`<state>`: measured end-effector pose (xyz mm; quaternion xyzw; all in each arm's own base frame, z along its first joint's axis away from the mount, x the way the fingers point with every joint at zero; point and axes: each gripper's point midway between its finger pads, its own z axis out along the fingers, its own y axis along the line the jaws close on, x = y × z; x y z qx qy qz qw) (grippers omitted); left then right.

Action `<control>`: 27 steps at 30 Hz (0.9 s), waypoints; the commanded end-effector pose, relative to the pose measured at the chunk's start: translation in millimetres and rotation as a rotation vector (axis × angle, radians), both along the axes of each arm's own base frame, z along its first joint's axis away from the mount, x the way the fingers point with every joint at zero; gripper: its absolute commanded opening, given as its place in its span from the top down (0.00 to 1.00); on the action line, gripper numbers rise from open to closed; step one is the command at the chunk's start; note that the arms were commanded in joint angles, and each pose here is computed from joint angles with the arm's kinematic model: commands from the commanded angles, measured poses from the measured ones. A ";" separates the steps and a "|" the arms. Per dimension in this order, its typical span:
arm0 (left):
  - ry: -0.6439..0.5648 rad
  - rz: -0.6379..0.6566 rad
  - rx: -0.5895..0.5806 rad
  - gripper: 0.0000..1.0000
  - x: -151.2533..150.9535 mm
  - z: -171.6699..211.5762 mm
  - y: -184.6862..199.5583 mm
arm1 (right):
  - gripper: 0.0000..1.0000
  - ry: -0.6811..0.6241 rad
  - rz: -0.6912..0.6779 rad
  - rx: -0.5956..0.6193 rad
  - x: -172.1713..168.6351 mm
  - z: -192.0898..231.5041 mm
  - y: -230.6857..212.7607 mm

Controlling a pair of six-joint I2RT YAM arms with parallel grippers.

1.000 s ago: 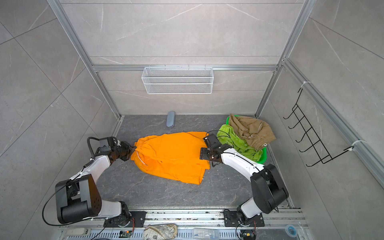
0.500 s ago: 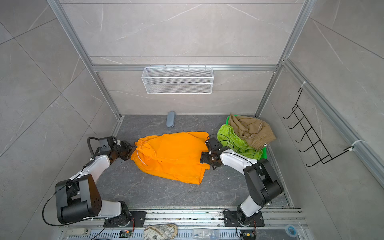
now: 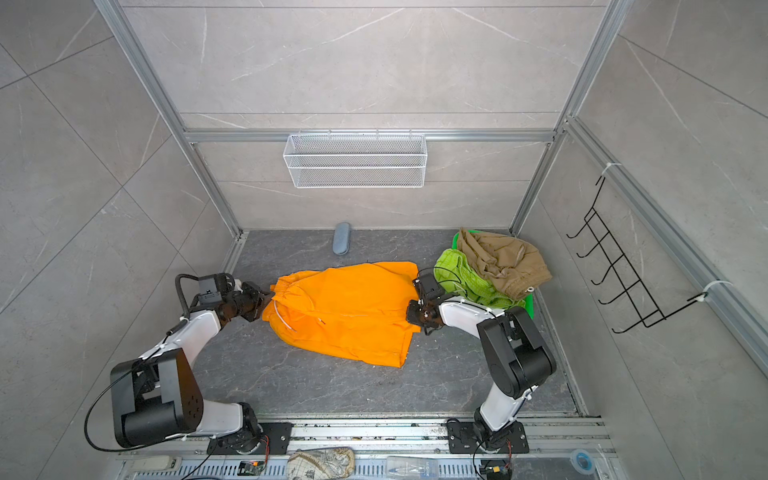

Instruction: Fold and stack the shorts

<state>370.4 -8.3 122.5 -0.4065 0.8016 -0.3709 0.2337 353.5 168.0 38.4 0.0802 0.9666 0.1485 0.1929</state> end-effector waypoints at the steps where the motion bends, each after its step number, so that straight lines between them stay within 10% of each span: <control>1: -0.065 -0.006 -0.026 1.00 20.7 20.6 1.4 | 0.87 -0.106 -0.005 -0.049 31.0 49.7 -10.6; 11: -0.157 0.027 -0.012 1.00 45.7 92.0 47.9 | 0.93 -0.265 0.080 0.043 16.3 143.3 0.5; 27: 0.035 0.229 -0.112 1.00 -41.0 -18.7 80.3 | 0.89 -0.023 0.153 0.024 -80.9 -2.1 21.2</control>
